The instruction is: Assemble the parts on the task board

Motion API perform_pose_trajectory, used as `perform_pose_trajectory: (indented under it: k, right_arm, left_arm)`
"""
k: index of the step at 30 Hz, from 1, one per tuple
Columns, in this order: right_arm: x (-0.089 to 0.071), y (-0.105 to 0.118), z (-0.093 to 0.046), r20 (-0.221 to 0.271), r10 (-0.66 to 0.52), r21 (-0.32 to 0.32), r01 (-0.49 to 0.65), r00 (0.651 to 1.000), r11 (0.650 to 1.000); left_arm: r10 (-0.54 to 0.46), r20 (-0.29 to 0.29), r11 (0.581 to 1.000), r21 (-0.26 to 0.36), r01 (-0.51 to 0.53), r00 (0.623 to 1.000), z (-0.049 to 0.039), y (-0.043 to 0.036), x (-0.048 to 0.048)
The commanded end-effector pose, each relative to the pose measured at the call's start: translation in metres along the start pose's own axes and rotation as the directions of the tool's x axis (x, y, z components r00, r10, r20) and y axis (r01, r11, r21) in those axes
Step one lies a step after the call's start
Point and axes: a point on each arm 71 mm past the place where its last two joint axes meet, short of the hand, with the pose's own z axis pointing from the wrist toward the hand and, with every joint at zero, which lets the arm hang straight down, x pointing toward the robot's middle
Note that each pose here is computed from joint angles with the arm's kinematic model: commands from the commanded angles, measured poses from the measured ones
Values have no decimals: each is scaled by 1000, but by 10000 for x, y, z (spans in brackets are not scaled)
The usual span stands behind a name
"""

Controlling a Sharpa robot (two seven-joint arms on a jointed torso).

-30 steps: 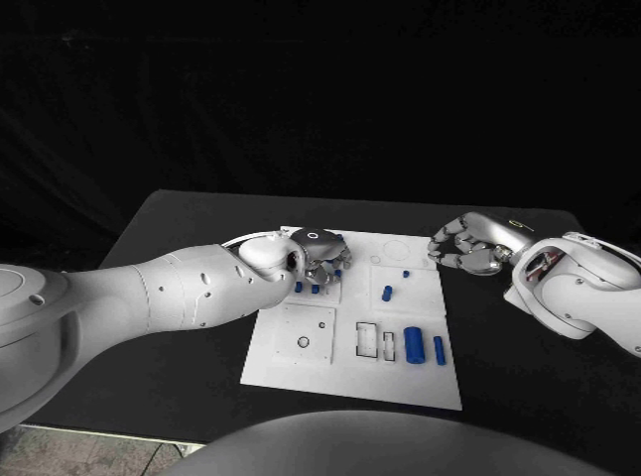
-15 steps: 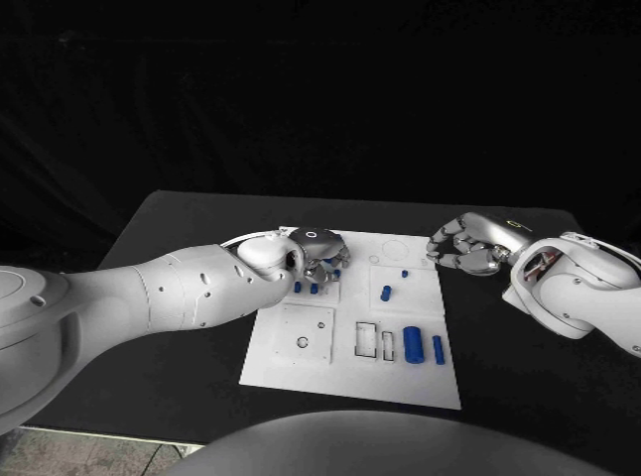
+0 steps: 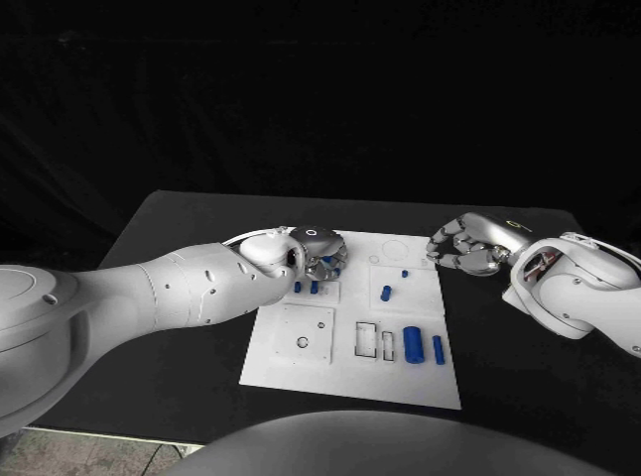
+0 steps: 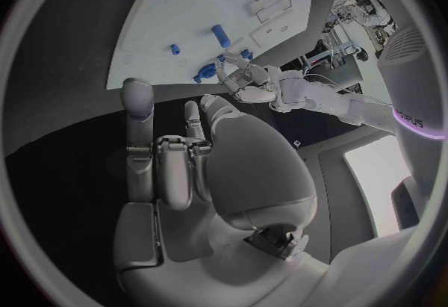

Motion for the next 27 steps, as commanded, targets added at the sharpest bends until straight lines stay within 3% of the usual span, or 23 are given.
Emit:
perform_pose_trajectory:
  k: [1,17,27]
  right_arm:
    - [6,2,-1,-5,0,-1,0,1000,1000]
    - [9,5,3,-6,0,-1,0,1000,1000]
    - [0,-14,-12,-4,0,3,0,1000,1000]
  left_arm:
    - [-20,-25,1000,5,20,999,13,-8,31]
    - [-35,-22,999,26,36,999,31,-46,67]
    - [-49,43,998,38,48,998,-11,-12,-1]
